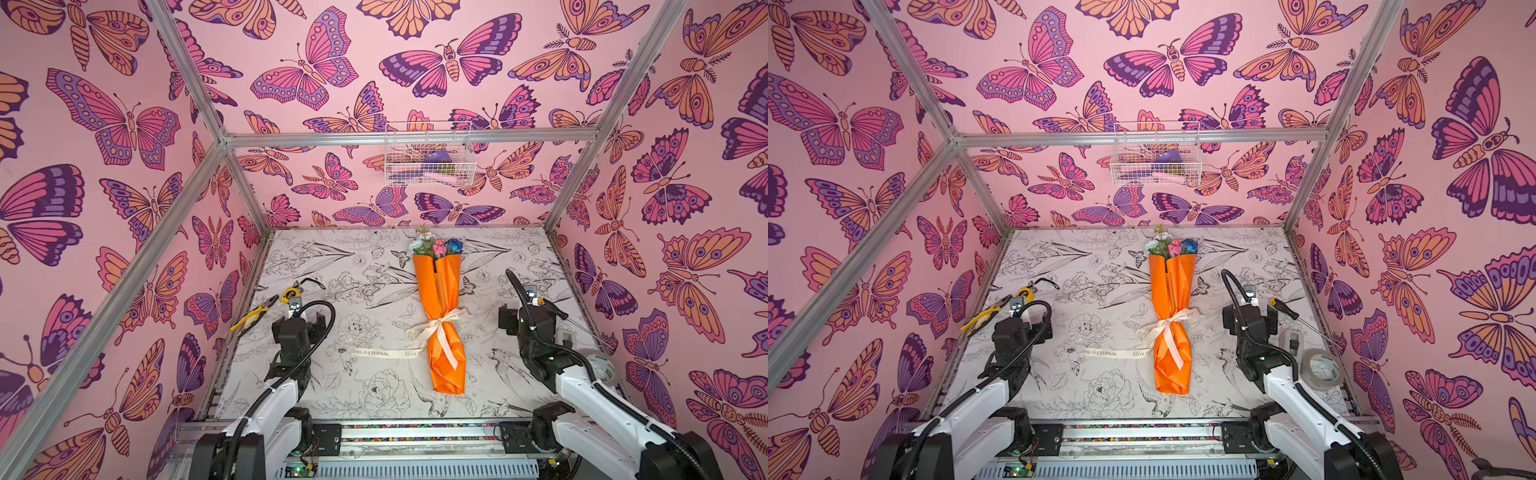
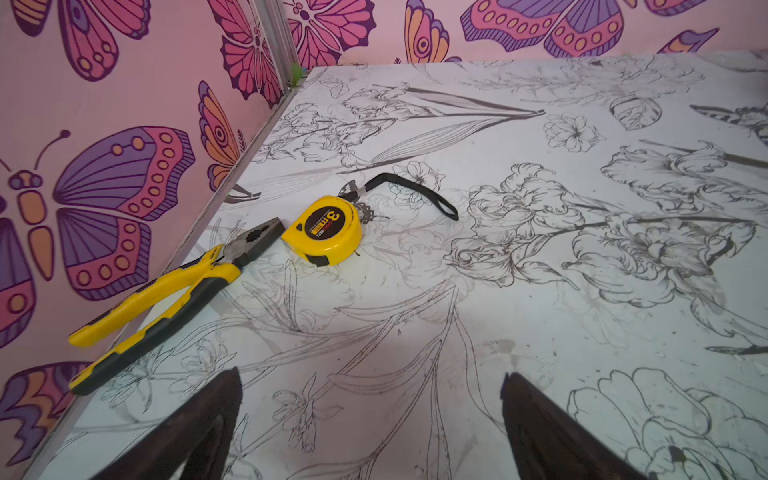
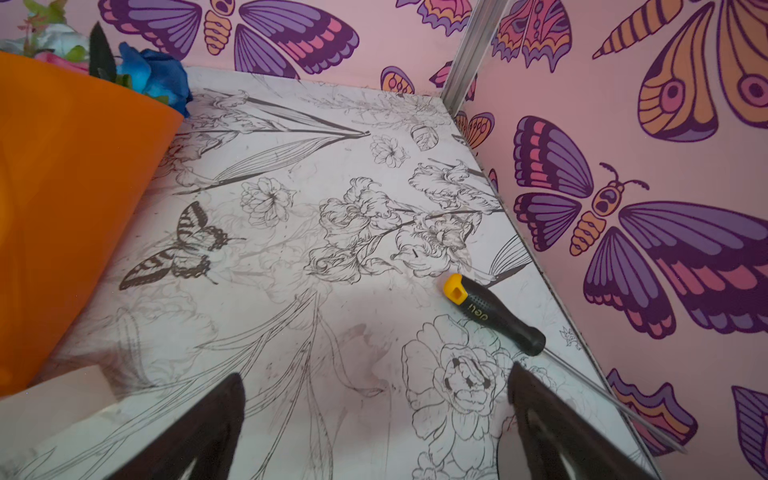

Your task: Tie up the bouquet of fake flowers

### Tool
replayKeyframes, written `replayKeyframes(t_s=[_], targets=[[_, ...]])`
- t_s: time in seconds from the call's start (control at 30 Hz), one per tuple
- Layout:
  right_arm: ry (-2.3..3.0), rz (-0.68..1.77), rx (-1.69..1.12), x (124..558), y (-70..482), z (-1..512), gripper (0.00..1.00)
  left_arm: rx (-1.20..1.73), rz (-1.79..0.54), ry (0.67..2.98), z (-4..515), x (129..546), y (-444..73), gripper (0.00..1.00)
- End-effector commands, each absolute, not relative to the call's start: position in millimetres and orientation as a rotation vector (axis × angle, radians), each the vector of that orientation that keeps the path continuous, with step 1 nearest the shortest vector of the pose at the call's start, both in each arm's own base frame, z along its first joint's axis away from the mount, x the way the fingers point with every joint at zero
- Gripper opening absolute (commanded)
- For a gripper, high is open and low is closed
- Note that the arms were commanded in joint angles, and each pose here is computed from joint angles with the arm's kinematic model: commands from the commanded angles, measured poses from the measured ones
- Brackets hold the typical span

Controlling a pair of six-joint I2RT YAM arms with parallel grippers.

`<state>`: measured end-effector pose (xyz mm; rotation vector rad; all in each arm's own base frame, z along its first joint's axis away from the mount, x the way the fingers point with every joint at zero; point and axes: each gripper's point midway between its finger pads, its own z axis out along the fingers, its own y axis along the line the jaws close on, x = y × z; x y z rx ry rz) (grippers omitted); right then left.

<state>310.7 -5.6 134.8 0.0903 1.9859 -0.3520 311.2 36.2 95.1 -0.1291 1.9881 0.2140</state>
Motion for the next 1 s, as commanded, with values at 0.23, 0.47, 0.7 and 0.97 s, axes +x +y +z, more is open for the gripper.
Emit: replayKeyframes(t_s=[0.23, 0.47, 0.7, 0.97], targets=[[1.797, -0.258, 0.099, 335.1, -15.8, 157.1, 0.99, 0.03, -0.067, 1.817, 114.2, 363.4, 1.3, 0.99], [1.81, -0.201, 0.09, 346.8, -16.1, 136.4, 0.99, 0.031, -0.12, 1.866, 90.2, 375.8, 1.3, 1.0], [1.834, -0.098, 0.068, 364.4, -5.4, 127.2, 0.99, 0.043, -0.092, 1.941, 89.4, 392.4, 1.7, 0.99], [1.826, -0.076, 0.067, 384.2, -2.6, 103.0, 0.99, 0.007, -0.065, 1.917, 90.0, 391.8, 7.6, 1.0]])
